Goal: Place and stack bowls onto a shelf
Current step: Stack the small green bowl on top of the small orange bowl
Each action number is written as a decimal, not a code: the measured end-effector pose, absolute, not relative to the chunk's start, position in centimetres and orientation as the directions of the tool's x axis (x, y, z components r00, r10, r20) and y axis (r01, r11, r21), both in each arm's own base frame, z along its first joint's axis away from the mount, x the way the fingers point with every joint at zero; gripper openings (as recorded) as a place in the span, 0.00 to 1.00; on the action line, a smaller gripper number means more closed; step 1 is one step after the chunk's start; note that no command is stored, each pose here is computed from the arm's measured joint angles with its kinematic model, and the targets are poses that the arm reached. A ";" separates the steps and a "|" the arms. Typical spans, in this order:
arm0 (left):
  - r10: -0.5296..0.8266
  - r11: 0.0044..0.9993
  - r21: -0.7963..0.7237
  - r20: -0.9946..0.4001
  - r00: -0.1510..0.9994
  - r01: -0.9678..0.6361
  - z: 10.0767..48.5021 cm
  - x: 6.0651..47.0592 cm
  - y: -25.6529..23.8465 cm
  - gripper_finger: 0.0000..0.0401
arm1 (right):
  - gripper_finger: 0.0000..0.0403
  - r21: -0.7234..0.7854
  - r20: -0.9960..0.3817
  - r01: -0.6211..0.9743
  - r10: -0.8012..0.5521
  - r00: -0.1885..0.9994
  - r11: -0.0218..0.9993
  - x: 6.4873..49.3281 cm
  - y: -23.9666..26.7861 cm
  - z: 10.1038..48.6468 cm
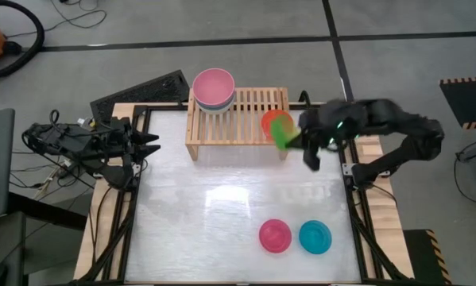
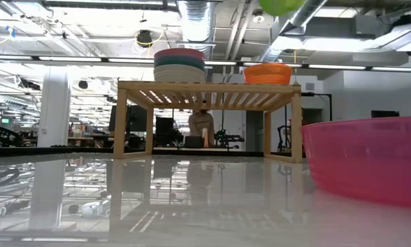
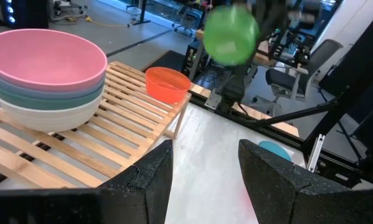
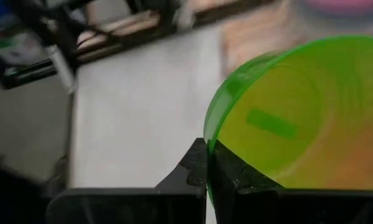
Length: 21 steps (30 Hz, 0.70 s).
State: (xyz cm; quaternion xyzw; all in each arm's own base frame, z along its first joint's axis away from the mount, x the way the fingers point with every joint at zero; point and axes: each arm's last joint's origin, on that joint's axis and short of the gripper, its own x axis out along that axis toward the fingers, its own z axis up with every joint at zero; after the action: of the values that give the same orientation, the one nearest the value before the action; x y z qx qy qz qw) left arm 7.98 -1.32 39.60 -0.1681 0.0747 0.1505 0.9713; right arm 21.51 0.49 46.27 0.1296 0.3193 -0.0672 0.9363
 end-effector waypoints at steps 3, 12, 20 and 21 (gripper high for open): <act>0.268 0.898 -0.304 -0.195 0.943 -0.318 39.6 8.0 -1.3 0.42 | 0.06 0.023 -0.594 0.212 -0.157 0.789 0.977 21.1 -0.9 47.8; 0.279 0.899 -0.290 -0.195 0.940 -0.328 39.6 8.0 -1.3 0.42 | 0.06 -0.282 -0.800 0.007 -0.239 0.550 0.959 24.4 -5.0 44.4; 0.291 0.899 -0.266 -0.228 0.929 -0.347 39.2 7.9 -1.2 0.42 | 0.06 -0.282 -0.925 -0.224 -0.202 0.322 0.933 26.7 -5.9 41.0; 0.295 0.898 -0.266 -0.228 0.928 -0.351 39.2 7.9 -1.2 0.42 | 0.06 -0.286 -0.925 -0.242 -0.202 0.321 0.927 26.9 -6.0 40.9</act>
State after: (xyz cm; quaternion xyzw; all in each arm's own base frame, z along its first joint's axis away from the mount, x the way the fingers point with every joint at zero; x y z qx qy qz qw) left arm 7.86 -1.21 39.20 -0.1529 0.0913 0.1666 0.9698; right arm 26.86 -5.97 40.86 -0.1903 0.5827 0.0126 0.7900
